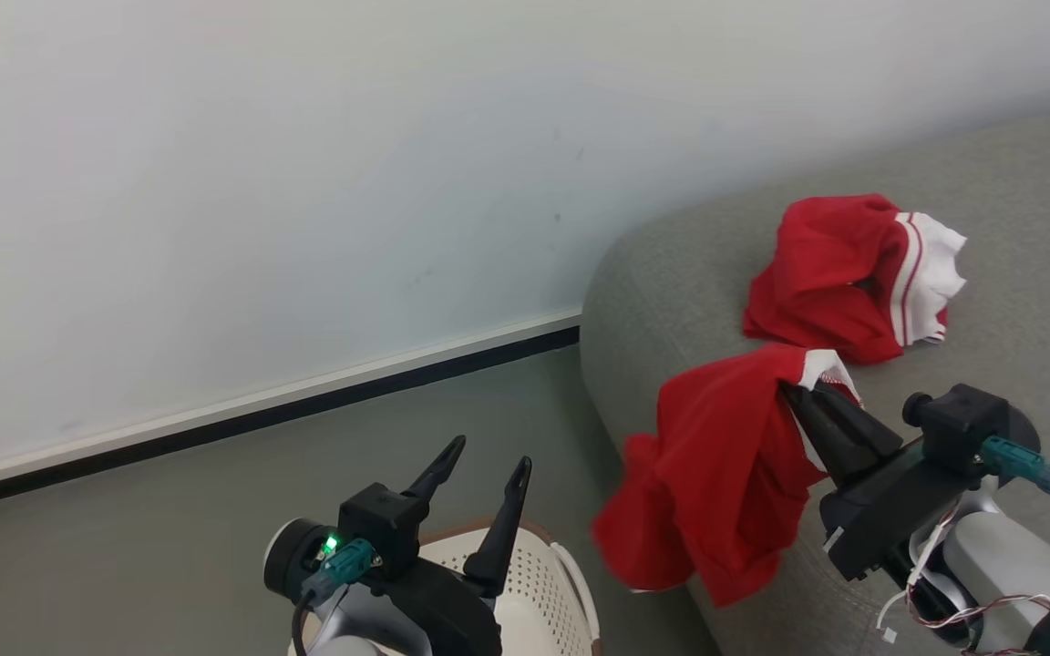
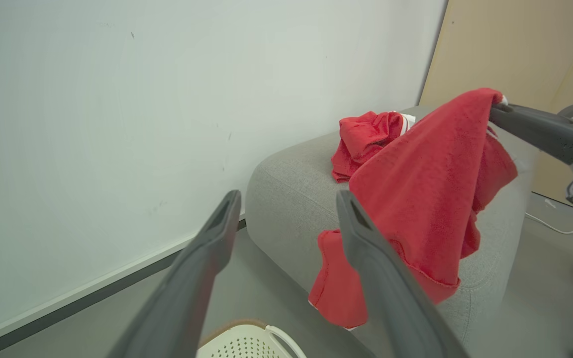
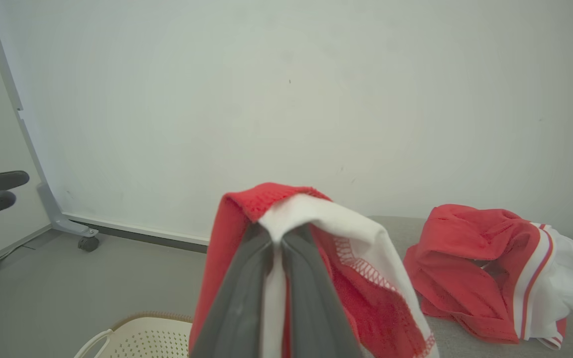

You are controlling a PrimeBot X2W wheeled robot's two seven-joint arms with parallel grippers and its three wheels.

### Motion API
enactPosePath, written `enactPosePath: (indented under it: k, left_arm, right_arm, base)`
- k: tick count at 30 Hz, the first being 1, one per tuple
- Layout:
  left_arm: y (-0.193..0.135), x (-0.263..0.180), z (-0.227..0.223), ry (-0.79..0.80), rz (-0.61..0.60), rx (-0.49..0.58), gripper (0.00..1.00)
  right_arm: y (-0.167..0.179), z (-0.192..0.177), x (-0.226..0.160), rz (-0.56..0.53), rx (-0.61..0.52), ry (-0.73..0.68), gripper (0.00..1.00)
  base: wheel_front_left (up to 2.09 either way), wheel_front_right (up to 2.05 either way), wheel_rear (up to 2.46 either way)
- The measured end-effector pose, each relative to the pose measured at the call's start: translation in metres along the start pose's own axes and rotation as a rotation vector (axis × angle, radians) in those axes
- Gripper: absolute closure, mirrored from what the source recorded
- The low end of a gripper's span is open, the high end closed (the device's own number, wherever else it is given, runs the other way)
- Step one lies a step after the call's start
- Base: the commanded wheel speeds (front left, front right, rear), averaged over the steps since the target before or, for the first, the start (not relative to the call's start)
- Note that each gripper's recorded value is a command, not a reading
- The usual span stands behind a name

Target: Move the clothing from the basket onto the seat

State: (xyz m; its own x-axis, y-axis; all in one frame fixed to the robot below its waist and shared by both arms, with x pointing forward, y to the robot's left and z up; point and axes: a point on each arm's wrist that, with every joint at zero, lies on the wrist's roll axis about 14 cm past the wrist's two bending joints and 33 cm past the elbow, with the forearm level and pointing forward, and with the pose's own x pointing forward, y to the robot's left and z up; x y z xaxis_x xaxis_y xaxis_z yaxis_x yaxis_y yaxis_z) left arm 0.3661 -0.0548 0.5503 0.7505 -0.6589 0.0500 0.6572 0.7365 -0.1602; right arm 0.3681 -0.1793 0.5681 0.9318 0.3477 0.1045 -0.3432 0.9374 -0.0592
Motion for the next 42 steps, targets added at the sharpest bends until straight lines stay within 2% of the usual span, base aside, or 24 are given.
enactPosePath:
  k: [12,20,27,36,42]
  left_arm:
    - [-0.054,0.015,-0.013,0.016,-0.152,-0.037,0.00]
    - [-0.070,0.020,-0.025,0.047,-0.201,-0.060,0.00]
    - [-0.071,0.022,-0.031,0.053,-0.213,-0.075,0.00]
    - [-0.066,0.038,-0.026,0.033,-0.230,-0.082,0.00]
    - [-0.059,0.047,-0.027,0.027,-0.236,-0.076,0.00]
  right_arm:
    - [-0.038,0.036,-0.040,-0.129,-0.092,-0.086,1.00]
    - [-0.062,0.041,-0.050,-0.208,-0.119,-0.090,1.00]
    - [-0.099,0.066,-0.038,-0.274,-0.173,-0.121,1.00]
    - [-0.177,0.147,-0.006,-0.412,-0.290,-0.236,1.00]
    - [-0.218,0.160,0.004,-0.501,-0.321,-0.223,1.00]
  base:
    - [0.00,0.00,0.00]
    - [0.00,0.00,0.00]
    - [0.00,0.00,0.00]
    - [0.00,0.00,0.00]
    - [0.00,0.00,0.00]
